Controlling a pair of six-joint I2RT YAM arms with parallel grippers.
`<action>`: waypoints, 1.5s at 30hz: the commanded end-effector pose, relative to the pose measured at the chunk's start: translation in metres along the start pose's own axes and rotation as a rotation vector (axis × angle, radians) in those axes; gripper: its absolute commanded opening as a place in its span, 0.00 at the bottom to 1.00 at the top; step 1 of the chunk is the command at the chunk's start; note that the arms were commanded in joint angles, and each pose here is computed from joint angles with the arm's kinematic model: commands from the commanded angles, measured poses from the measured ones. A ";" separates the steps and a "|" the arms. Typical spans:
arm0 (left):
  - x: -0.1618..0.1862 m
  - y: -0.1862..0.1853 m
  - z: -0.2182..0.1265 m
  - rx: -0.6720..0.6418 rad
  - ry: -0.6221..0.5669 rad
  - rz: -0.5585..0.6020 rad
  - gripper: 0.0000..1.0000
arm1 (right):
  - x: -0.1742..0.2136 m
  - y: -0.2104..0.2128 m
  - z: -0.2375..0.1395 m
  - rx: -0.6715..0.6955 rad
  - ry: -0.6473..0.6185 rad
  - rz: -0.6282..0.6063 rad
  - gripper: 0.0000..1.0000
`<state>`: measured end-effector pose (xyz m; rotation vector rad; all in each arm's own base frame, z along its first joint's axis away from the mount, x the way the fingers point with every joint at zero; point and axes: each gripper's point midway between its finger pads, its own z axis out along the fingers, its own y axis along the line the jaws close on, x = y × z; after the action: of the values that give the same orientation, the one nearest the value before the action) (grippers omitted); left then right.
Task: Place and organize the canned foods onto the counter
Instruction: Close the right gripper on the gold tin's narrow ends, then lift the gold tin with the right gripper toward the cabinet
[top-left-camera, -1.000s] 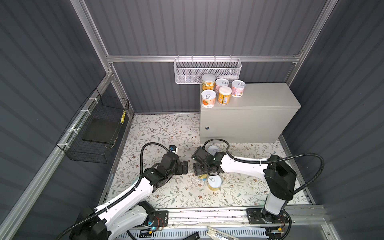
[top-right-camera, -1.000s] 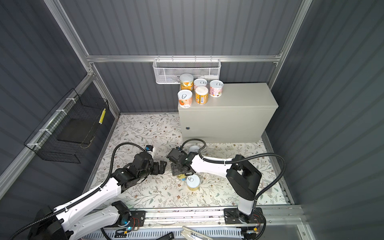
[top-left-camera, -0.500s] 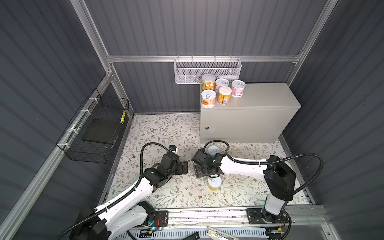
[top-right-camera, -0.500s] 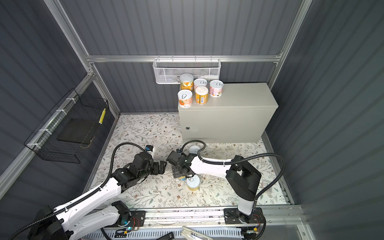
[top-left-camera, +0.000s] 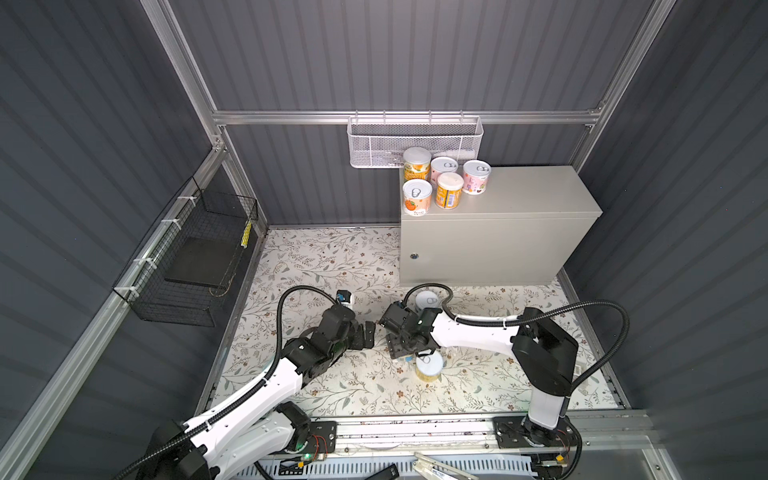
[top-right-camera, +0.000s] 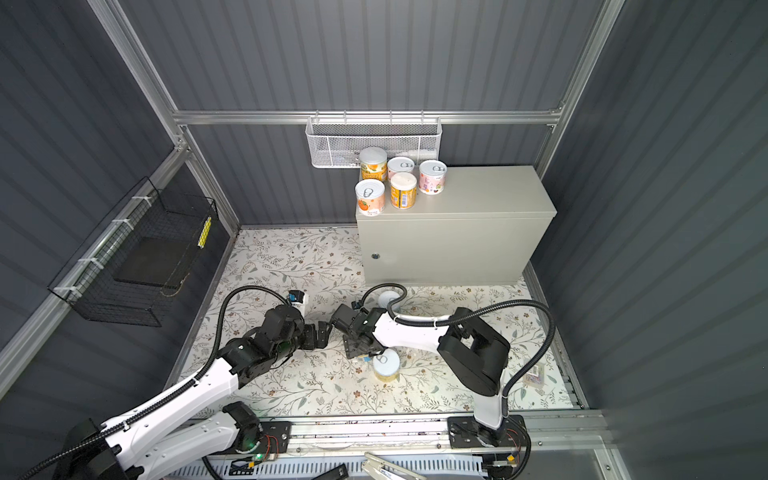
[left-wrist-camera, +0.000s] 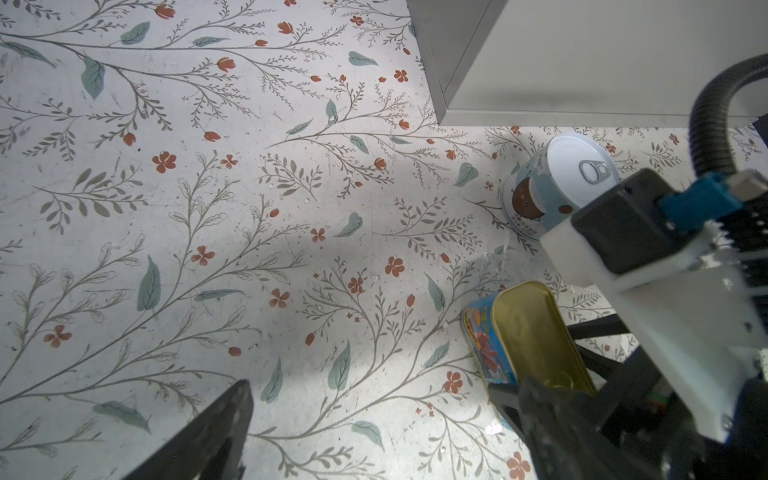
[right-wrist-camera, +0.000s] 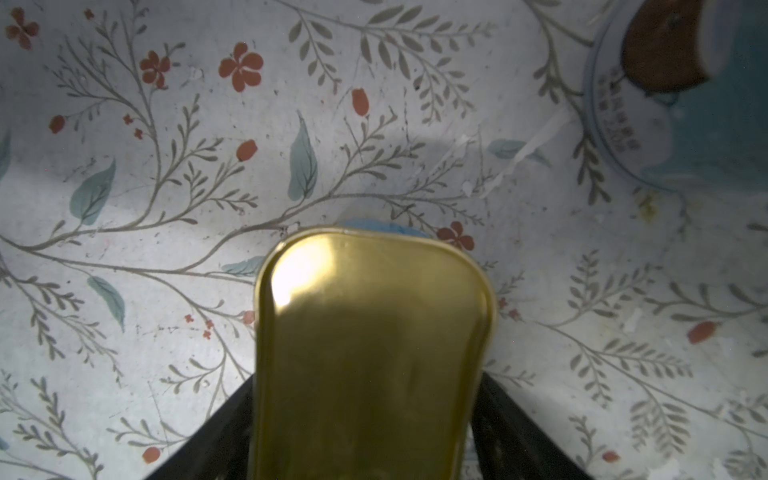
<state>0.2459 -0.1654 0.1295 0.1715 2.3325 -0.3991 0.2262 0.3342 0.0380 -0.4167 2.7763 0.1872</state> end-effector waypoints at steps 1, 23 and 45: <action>0.004 0.004 -0.001 -0.014 0.012 -0.011 1.00 | 0.001 -0.002 -0.003 0.023 0.007 -0.002 0.75; 0.004 0.003 0.003 -0.015 0.024 -0.012 1.00 | -0.017 -0.002 -0.034 -0.025 -0.106 0.025 0.53; 0.005 -0.002 0.011 0.011 0.023 -0.040 1.00 | -0.047 -0.054 -0.152 -0.097 -0.336 0.112 0.50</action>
<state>0.2484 -0.1689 0.1240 0.1468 2.3496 -0.4115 0.2349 0.2899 0.1702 -0.2683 2.5255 0.4068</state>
